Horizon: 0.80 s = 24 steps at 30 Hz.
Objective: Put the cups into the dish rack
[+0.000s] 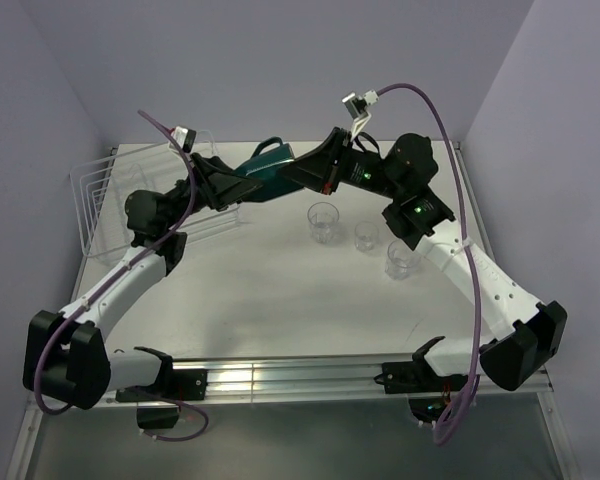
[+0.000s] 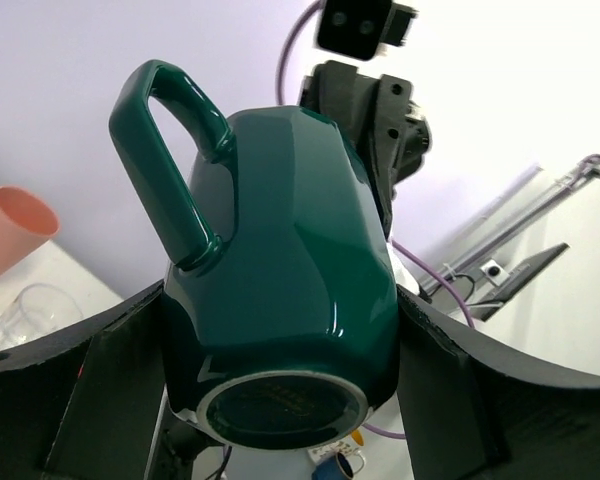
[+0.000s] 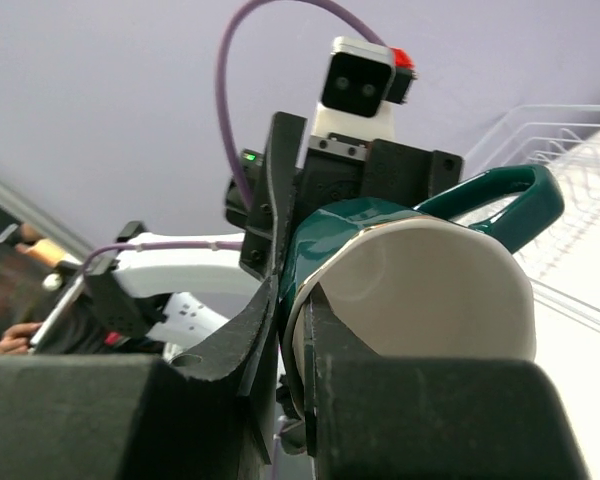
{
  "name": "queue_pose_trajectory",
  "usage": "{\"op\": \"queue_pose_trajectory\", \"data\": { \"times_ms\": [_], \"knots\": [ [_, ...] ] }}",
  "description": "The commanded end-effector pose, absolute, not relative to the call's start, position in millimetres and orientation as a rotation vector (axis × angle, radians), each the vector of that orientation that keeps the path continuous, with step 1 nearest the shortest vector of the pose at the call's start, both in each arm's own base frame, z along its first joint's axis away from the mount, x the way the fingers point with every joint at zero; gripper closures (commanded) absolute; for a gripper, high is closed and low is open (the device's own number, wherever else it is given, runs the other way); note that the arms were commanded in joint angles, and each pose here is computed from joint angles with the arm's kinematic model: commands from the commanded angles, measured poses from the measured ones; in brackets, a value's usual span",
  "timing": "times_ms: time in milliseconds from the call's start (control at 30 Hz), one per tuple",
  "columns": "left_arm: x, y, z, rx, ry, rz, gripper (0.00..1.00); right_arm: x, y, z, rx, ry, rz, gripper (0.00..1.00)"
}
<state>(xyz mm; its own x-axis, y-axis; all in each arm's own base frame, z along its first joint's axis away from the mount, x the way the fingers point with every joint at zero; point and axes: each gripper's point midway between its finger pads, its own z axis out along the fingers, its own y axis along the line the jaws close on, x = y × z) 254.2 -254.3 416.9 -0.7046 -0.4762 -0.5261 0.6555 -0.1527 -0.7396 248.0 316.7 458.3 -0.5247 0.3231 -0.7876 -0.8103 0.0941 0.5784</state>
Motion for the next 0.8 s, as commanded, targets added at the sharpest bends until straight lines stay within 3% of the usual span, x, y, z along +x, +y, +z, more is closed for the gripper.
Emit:
{"op": "queue_pose_trajectory", "data": {
  "times_ms": [0, 400, 767],
  "knots": [
    [253.9, -256.4, 436.1, 0.225, 1.361, -1.835, 1.0, 254.4, 315.3, 464.9, -0.515, 1.437, 1.423, 1.0],
    [253.1, -251.5, 441.2, 0.215, 1.426, -1.712, 1.0, 278.9, 314.0, 445.0, -0.443, 1.504, 1.307, 0.6],
    [263.0, -245.2, 440.9, 0.144, 1.454, -1.639, 1.0, 291.6, 303.0, 440.8, -0.364, 1.528, 1.222, 0.38]
  ]
}}
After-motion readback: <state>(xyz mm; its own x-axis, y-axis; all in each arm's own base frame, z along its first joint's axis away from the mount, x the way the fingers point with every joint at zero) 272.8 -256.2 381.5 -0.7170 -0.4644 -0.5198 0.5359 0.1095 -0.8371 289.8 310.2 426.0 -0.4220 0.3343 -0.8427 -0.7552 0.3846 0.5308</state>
